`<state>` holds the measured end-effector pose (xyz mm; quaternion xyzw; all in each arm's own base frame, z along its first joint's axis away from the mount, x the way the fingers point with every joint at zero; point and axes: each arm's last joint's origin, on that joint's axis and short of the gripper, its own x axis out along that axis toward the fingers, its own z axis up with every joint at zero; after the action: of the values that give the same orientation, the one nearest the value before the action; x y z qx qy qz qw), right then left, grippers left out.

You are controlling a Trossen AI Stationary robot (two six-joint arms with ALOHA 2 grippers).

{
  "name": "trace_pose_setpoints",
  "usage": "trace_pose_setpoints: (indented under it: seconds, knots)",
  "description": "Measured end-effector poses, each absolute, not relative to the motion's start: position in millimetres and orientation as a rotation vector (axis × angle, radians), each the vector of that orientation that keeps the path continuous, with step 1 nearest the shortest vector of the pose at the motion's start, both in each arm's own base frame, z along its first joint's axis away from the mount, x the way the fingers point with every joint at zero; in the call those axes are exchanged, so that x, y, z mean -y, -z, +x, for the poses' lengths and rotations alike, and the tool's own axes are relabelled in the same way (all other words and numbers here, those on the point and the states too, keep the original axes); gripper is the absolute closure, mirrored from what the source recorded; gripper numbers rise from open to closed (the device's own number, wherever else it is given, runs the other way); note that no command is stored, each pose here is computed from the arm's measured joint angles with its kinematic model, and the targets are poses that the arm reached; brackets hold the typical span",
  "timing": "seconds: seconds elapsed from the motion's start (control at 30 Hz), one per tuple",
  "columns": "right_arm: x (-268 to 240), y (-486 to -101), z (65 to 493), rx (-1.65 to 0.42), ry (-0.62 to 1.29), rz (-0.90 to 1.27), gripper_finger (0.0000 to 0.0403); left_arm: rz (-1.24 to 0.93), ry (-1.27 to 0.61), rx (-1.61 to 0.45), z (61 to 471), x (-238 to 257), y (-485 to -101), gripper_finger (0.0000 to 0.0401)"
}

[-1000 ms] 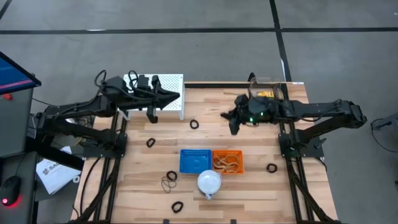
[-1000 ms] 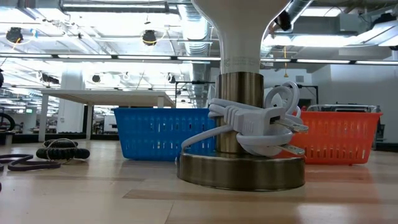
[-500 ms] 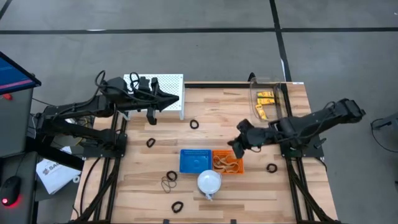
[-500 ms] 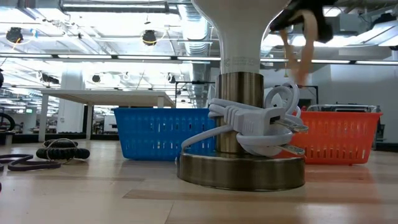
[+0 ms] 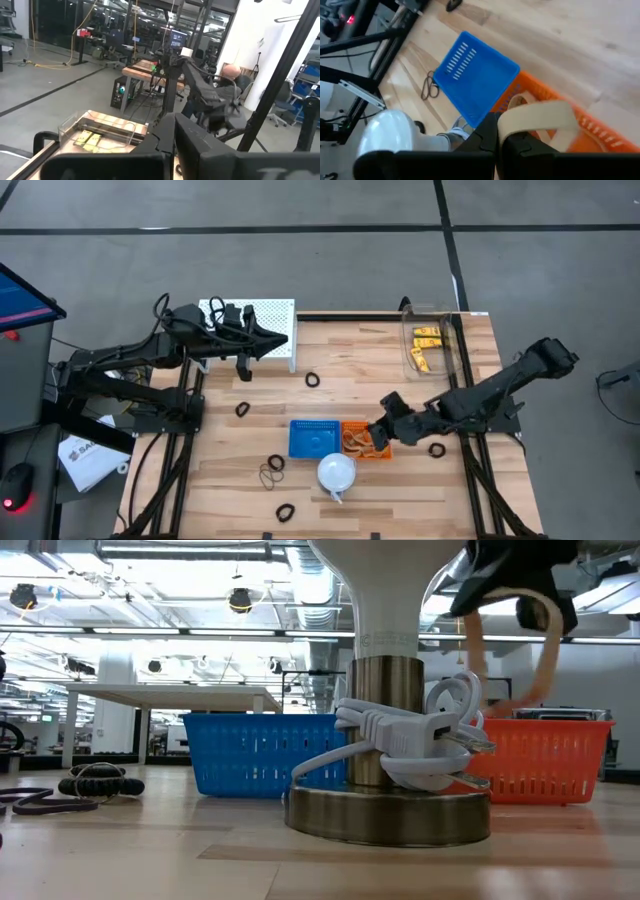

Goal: Pick & Place Office Desk Supplies
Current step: Put the brown rubber band into the orange basket

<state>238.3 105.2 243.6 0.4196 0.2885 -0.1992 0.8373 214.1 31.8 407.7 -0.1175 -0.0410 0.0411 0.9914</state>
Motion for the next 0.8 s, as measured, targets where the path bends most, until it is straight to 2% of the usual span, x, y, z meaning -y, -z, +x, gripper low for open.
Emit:
trace_pose_setpoints:
  seconds: [0.33,0.57,0.67,0.8]
  knots:
    - [-121,-200,261,-0.661,0.501,0.894,0.0403,-0.233,0.003,0.071,214,-29,-407,0.0399]
    - [-123,-194,269,-0.646,0.494,0.927,0.0399,-0.238,0.057,0.064,214,-28,-407,0.0399]
    - [-118,-194,271,-0.672,0.489,0.962,0.0379,-0.238,0.080,0.061,215,-25,-408,0.0399]
    - [-109,-195,274,-0.691,0.506,1.027,0.0329,-0.239,0.094,0.059,215,-22,-408,0.0399]
